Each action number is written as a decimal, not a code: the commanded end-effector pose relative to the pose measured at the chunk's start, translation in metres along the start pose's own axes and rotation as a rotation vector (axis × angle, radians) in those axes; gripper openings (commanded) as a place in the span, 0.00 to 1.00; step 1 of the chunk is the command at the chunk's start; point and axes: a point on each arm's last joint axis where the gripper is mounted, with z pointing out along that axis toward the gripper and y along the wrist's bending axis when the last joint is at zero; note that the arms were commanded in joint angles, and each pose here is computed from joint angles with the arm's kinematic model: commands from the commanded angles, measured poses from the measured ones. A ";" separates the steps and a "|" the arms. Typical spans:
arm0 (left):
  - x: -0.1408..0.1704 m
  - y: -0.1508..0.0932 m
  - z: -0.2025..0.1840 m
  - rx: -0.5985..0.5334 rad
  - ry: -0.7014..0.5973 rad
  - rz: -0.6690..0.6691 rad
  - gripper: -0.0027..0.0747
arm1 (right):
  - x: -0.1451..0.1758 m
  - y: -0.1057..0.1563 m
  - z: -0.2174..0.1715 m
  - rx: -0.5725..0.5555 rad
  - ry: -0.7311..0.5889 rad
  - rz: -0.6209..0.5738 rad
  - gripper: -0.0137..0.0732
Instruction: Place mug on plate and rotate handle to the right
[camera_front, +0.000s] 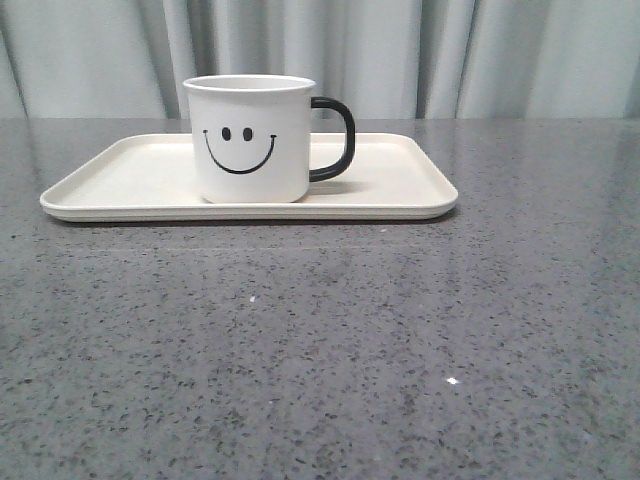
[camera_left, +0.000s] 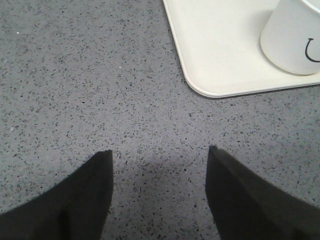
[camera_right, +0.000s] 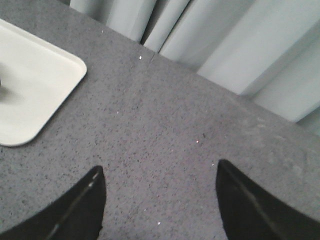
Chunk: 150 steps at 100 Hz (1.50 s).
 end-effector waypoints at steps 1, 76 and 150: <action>-0.012 -0.002 -0.006 0.010 -0.085 -0.012 0.56 | 0.004 0.001 0.002 0.022 -0.079 0.003 0.71; -0.013 -0.002 -0.006 0.010 -0.097 -0.012 0.35 | 0.048 0.024 0.031 -0.025 -0.072 0.121 0.32; -0.013 -0.002 -0.006 0.010 -0.104 -0.012 0.01 | 0.048 0.024 0.031 -0.025 -0.072 0.121 0.08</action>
